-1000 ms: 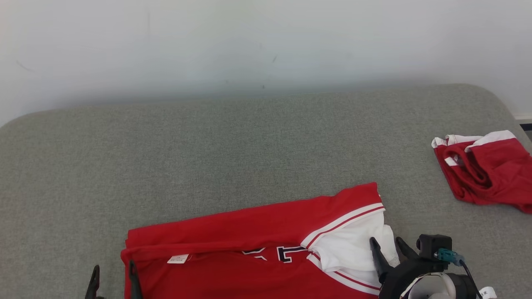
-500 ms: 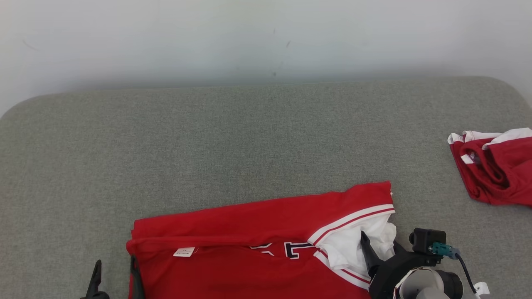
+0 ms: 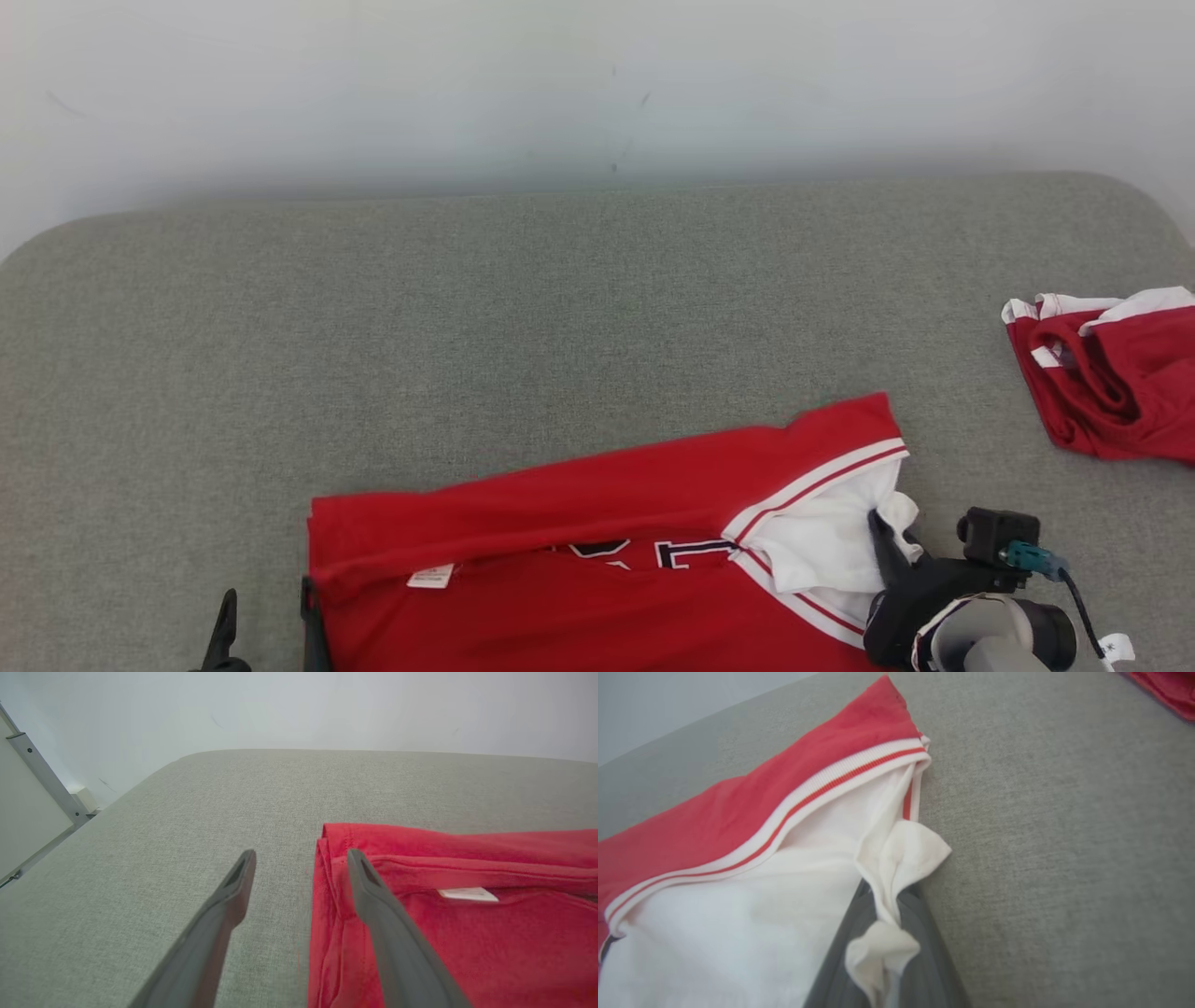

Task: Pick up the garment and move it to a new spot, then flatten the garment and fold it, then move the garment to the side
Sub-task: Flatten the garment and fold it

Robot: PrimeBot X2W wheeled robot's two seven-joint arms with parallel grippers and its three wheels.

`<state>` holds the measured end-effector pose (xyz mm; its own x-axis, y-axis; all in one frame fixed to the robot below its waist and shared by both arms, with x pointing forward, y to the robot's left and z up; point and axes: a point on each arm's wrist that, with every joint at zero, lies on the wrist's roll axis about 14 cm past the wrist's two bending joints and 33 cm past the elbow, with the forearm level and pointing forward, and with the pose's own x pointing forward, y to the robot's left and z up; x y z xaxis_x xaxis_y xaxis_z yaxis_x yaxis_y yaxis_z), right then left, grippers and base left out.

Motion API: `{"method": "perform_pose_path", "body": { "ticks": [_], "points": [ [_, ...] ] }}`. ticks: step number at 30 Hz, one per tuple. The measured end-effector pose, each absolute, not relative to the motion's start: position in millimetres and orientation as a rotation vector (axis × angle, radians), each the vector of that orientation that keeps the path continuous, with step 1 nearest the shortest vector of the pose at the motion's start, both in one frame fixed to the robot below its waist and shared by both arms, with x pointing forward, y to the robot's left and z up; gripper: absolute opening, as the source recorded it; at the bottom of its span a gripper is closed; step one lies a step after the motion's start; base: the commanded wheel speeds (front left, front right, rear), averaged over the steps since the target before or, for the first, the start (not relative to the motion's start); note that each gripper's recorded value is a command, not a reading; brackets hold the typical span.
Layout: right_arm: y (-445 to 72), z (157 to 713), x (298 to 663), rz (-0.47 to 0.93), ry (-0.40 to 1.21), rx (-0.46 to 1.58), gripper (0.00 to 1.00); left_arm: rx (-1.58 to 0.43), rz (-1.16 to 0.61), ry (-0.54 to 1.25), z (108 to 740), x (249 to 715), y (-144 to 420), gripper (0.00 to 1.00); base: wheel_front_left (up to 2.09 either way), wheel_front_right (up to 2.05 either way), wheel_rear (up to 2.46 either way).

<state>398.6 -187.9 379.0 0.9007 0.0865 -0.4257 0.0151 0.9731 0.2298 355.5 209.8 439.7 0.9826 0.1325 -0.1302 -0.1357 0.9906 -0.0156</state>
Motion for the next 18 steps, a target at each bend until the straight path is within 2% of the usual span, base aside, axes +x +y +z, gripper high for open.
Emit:
{"method": "perform_pose_path", "body": {
  "ticks": [10, 18],
  "points": [
    [-223.9, 386.1, 394.7, -0.05, 0.406, 0.219, 0.0, -0.049, 0.09, 0.139, 436.4, 360.1, 193.3, 1.0, 0.0, 0.0, 0.0],
    [-201.8, 411.3, 405.8, 0.029, 0.314, 0.205, 0.0, -0.053, 0.057, 0.145, 434.6, 362.7, 183.4, 1.0, 0.0, 0.0, 0.0]
  ]
}}
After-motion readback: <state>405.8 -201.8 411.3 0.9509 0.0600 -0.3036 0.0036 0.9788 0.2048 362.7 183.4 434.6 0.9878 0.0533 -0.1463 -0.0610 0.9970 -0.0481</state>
